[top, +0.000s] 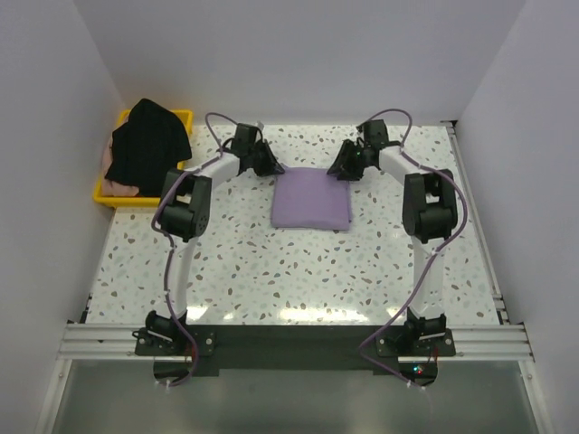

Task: Fold and stack the t-shirts
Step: Neatly place the folded tshirt to the corner

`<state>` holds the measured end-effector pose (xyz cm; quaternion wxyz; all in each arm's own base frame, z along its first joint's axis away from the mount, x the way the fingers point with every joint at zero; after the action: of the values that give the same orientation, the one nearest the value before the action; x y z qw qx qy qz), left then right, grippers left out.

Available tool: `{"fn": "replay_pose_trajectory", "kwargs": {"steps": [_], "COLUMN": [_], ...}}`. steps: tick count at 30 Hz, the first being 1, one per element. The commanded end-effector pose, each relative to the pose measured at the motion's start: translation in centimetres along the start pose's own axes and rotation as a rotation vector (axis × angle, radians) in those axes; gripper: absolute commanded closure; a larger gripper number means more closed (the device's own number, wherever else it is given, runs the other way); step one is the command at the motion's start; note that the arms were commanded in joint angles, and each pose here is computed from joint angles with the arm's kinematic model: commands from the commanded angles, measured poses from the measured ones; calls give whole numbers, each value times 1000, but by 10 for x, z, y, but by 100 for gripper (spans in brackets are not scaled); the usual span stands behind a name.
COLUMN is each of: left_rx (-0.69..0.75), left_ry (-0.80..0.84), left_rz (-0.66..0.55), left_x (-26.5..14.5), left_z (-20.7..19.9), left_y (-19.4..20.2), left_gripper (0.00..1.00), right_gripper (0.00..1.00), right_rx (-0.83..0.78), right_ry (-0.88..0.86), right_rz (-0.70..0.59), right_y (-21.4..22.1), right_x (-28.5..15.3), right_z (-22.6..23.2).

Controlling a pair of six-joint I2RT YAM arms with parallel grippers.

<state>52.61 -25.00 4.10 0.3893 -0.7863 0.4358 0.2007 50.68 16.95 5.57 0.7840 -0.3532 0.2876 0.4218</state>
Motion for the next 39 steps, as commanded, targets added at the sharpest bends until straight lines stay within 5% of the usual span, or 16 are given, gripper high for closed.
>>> {"fn": "replay_pose_trajectory", "kwargs": {"steps": [1,7,15,31,34,38,39], "left_rx": [17,32,104,93,90,87,102], "left_ry": [-9,44,148,241,246,230,239], "left_rz": [-45,-51,-130,-169,-172,-160,-177], "left_x": [1,-8,-51,-141,-158,-178,-192], "left_z": [1,-14,-62,-94,-95,-89,-94], "left_y": [-20,-28,-67,-38,-27,-5,-4], "left_gripper": [94,91,63,60,60,61,61], "right_gripper": [52,47,42,42,54,100,100], "right_rx": [36,41,0,-127,-110,-49,-10], "right_ry": [-45,-81,74,226,293,362,378], "right_rz": [-6,-89,-68,74,75,34,20], "right_y": [-12,-33,-3,67,76,78,77], "right_x": [-4,-51,-70,-21,-17,-18,-20], "right_z": [0,10,-25,-38,-43,-50,-51]}}
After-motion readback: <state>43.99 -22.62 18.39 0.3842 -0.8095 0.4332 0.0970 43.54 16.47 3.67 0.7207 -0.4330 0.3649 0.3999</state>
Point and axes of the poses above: each gripper's point midway between its finger pads, its own x axis out along the fingers, its own z axis along the line the jaws close on, y = z × x, the point moved 2 cm from there along -x, back along the fingers, and after that the axes turned 4 degrees about x, right-handed, at the moved point
